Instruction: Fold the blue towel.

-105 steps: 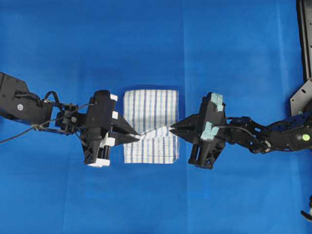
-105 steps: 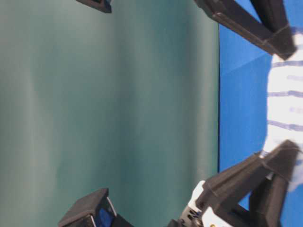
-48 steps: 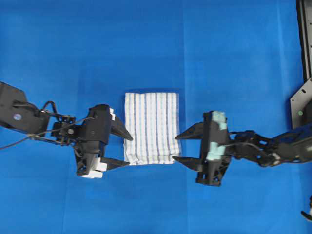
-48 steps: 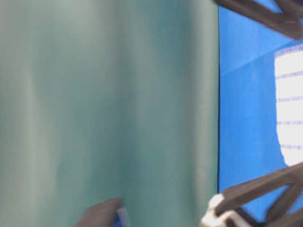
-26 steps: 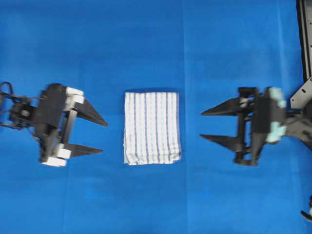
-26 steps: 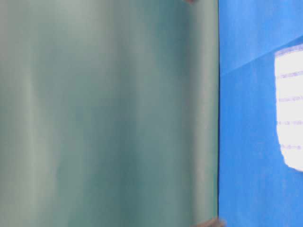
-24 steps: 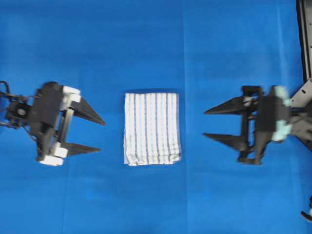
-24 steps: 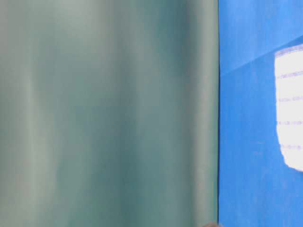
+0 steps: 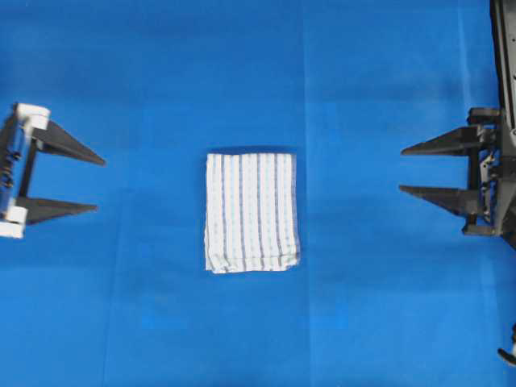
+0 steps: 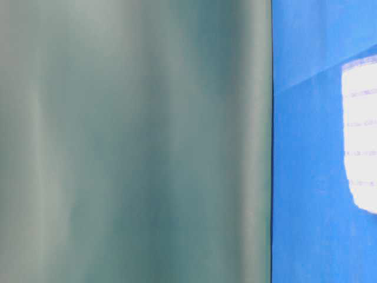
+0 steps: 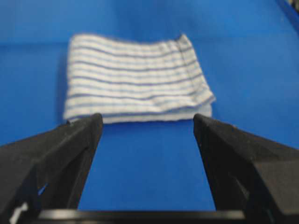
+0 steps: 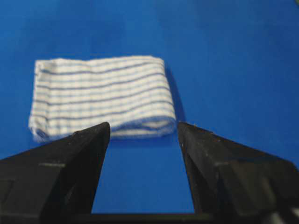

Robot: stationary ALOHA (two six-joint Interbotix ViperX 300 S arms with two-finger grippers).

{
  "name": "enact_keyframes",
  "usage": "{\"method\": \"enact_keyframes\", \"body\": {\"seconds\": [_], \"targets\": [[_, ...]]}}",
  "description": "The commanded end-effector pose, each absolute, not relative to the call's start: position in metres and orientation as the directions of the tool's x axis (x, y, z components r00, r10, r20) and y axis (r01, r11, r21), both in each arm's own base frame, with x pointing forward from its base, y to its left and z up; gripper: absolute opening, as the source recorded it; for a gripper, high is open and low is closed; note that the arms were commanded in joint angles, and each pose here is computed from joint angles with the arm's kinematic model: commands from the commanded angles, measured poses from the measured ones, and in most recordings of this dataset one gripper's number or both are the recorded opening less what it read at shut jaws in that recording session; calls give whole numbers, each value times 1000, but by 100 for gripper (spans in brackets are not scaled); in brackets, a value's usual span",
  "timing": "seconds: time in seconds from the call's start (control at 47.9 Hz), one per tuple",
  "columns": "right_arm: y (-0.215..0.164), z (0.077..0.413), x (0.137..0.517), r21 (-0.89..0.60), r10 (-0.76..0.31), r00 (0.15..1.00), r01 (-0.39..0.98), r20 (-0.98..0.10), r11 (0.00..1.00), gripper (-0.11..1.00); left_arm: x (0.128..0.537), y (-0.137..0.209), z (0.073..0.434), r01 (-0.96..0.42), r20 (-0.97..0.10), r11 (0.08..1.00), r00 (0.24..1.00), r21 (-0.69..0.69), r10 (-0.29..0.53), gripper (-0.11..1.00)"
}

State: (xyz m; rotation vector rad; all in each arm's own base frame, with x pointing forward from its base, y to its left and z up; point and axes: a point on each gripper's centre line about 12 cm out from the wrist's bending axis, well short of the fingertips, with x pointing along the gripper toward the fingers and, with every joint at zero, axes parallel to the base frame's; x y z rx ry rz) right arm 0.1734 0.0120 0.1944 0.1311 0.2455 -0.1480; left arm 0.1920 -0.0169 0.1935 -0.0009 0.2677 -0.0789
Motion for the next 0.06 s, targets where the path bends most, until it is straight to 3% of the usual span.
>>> {"method": "enact_keyframes", "body": {"seconds": [0.0,0.042], "targets": [[9,190,169,115,-140,959,173,-248,978,92,181,-11,192,55,-230,998,972,-2,-54,75],[7,186,167,113,-150,955,184,-257,977,92,175,-9,189,46,-224,999,974,-2,-45,75]]}}
